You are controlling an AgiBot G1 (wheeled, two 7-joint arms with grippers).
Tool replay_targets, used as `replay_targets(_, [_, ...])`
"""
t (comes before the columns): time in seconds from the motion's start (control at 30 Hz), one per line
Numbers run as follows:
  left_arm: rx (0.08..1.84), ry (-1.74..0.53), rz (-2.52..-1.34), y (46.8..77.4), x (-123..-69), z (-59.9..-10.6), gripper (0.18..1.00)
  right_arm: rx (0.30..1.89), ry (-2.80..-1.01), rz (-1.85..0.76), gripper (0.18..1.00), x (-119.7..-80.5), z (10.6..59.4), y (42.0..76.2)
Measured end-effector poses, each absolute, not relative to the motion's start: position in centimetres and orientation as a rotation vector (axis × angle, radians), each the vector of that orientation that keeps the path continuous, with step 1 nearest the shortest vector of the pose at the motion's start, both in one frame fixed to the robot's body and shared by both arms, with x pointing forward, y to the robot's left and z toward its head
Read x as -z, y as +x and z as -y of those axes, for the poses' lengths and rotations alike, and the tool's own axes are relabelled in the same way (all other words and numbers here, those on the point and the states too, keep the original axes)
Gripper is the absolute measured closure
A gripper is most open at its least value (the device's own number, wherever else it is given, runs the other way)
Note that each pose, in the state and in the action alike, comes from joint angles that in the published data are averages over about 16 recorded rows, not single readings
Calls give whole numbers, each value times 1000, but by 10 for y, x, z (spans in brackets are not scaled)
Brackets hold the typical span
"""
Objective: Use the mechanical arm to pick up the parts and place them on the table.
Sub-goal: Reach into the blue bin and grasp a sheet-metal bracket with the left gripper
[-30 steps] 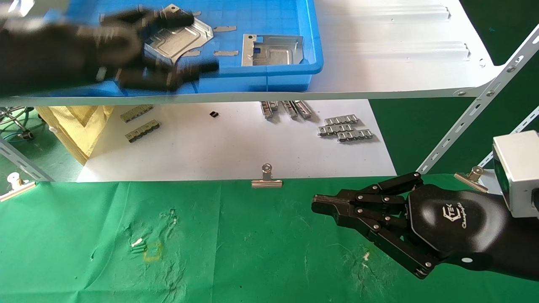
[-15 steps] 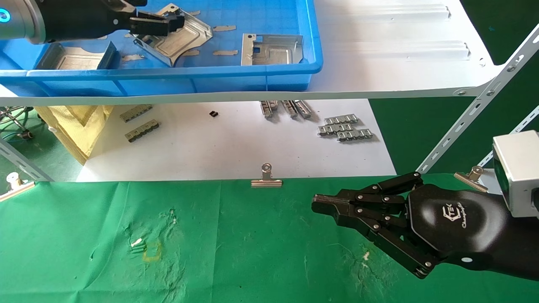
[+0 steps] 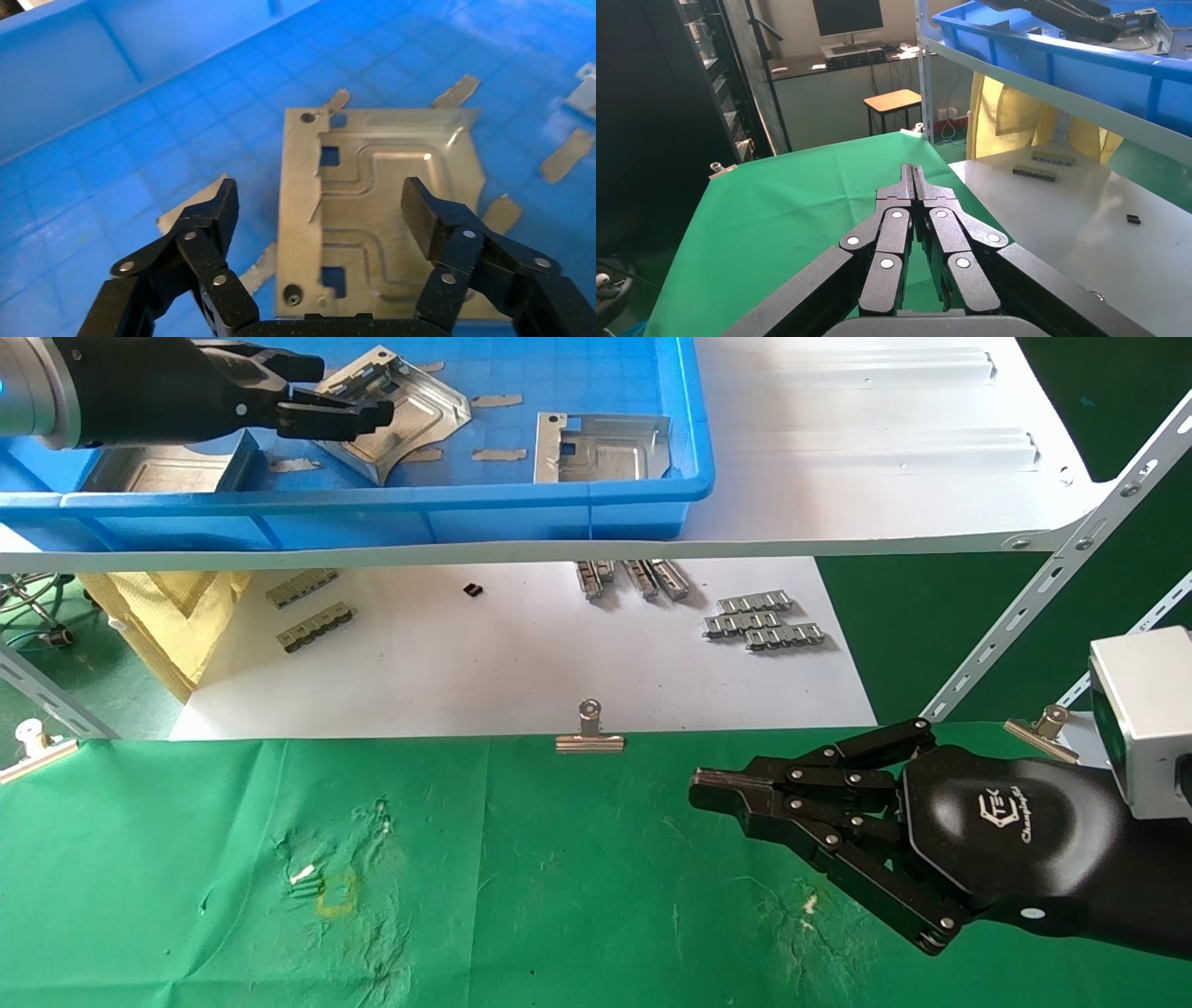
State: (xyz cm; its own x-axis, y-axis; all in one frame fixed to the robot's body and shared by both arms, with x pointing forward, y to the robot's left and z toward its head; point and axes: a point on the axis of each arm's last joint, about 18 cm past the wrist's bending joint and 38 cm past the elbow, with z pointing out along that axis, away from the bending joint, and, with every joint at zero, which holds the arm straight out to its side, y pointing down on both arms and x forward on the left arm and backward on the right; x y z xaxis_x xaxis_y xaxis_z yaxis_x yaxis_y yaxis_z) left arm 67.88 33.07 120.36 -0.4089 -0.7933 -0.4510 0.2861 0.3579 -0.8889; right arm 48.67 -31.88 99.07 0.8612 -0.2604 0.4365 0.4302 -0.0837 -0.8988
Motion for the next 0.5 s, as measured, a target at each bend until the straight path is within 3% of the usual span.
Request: replay_targets(0.5, [1254,-491,-1522,682,-1206,-341,553,576,-1553,138,985,-991,319,487])
